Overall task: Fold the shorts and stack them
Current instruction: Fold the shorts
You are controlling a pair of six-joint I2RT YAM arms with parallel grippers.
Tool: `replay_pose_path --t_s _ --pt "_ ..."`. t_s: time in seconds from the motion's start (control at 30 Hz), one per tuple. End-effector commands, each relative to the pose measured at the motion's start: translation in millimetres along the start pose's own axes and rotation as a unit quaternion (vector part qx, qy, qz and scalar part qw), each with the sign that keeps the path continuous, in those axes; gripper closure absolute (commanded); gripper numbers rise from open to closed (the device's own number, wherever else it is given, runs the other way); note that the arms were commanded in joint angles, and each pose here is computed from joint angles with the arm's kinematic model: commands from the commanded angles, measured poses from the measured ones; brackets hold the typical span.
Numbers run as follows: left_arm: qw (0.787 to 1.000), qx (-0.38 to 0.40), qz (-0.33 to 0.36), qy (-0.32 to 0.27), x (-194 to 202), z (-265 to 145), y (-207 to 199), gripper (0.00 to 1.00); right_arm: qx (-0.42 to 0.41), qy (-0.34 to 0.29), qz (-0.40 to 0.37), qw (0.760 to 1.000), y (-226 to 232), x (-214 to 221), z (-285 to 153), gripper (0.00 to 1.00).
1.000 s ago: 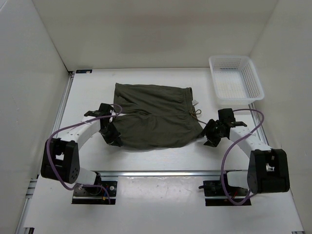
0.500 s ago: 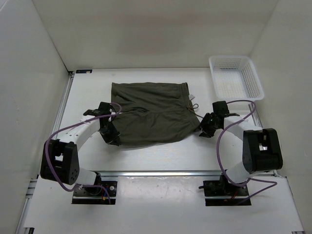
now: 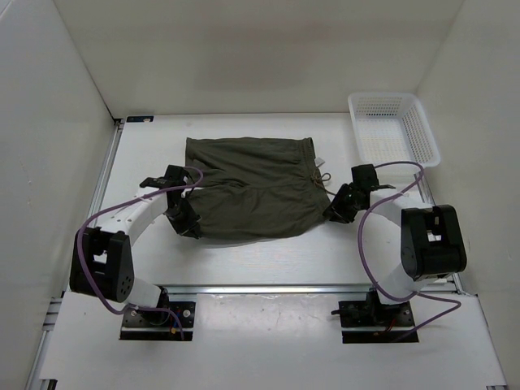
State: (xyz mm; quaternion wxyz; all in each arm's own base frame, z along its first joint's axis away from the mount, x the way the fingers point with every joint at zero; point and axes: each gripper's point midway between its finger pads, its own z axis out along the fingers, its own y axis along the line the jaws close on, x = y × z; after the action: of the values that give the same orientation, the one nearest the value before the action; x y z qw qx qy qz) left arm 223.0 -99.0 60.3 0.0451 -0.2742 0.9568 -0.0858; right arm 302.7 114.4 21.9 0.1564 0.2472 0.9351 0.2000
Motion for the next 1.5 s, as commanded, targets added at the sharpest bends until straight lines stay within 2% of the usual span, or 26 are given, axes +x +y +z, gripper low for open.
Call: replay_pose_path --t_s 0.0,0.07,0.1,0.2,0.23,0.37,0.57,0.67,0.73,0.83,0.87,0.93,0.97,1.03,1.2,1.23,1.27,1.3,1.37,1.4,1.47 --pt "1.000 0.005 0.008 -0.023 -9.7 -7.7 -5.2 0.90 -0.033 -0.027 -0.020 0.999 24.0 -18.6 -2.2 0.60" --pt "1.000 0.005 0.008 -0.023 -9.7 -7.7 -5.2 0.90 -0.025 -0.033 -0.023 0.999 22.9 -19.1 -1.0 0.67" --pt "1.000 0.005 0.008 -0.023 -9.7 -7.7 -5.2 0.90 -0.011 -0.038 -0.022 0.999 17.4 -21.2 2.2 0.78" --pt "1.000 -0.002 0.007 -0.024 -11.4 -7.9 -0.6 0.90 0.007 -0.044 -0.019 0.999 12.2 -24.1 0.9 0.97" --pt "0.999 -0.001 0.012 -0.031 -15.3 -10.3 -2.2 0.90 0.005 -0.047 -0.025 0.999 14.7 -26.9 -0.2 1.00" --pt "0.999 -0.010 0.005 -0.035 -17.7 -17.5 9.4 0.90 0.028 -0.062 -0.038 0.997 5.7 -25.8 -19.3 1.00" --pt "0.999 -0.007 0.000 -0.048 -9.2 -34.3 21.0 0.90 0.065 -0.054 -0.062 0.994 -18.4 -1.9 -56.1 1.00" --pt "0.998 0.009 0.002 -0.057 -4.9 -46.0 20.5 0.90 0.077 -0.071 -0.069 0.992 -24.4 1.6 -79.5 1.00" --pt "0.998 0.023 0.003 -0.065 -7.8 -55.4 13.9 0.90 0.063 -0.096 -0.078 0.990 -12.0 -7.6 -101.4 1.00" --pt "0.994 0.047 0.013 -0.099 -29.2 -83.9 -7.1 0.90 0.047 -0.132 -0.087 0.986 10.7 -30.2 -124.8 1.00" --pt "0.990 0.053 0.021 -0.125 -49.3 -98.3 -21.1 0.90 0.047 -0.133 -0.093 0.986 15.8 -36.5 -124.6 1.00" --pt "0.991 0.038 0.025 -0.128 -71.3 -100.4 -31.6 0.90 0.041 -0.141 -0.094 0.985 33.4 -54.1 -129.2 1.00" --pt "0.985 0.056 0.035 -0.158 -91.7 -121.1 -49.9 0.90 0.039 -0.143 -0.094 0.984 39.5 -60.7 -129.4 1.00" --pt "0.982 0.054 0.041 -0.177 -115.2 -127.4 -65.2 0.90 0.037 -0.157 -0.099 0.982 56.6 -83.4 -128.5 1.00" --pt "0.982 0.056 0.045 -0.176 -190.2 -114.0 -109.3 0.90 0.036 -0.175 -0.104 0.978 87.9 -128.7 -114.4 1.00" --pt "0.982 0.058 0.047 -0.173 -199.8 -110.5 -113.4 0.90 0.048 -0.161 -0.107 0.980 87.2 -134.5 -97.0 1.00" --pt "0.986 0.044 0.039 -0.158 -213.5 -89.7 -112.1 0.90 0.035 -0.177 -0.108 0.978 102.6 -149.4 -102.6 1.00" --pt "0.982 0.060 0.041 -0.173 -225.3 -100.3 -124.9 0.90 0.040 -0.164 -0.108 0.980 103.4 -153.3 -86.3 1.00" --pt "0.983 0.057 0.031 -0.169 -248.8 -83.3 -123.3 0.90 0.032 -0.178 -0.105 0.978 116.8 -174.9 -85.2 1.00" --pt "0.980 0.081 0.032 -0.180 -260.9 -89.9 -133.7 0.90 0.039 -0.169 -0.104 0.979 116.4 -179.9 -69.9 1.00" --pt "0.979 0.100 0.028 -0.176 -275.2 -84.4 -140.3 0.90 0.028 -0.184 -0.106 0.977 132.4 -198.2 -68.3 1.00"
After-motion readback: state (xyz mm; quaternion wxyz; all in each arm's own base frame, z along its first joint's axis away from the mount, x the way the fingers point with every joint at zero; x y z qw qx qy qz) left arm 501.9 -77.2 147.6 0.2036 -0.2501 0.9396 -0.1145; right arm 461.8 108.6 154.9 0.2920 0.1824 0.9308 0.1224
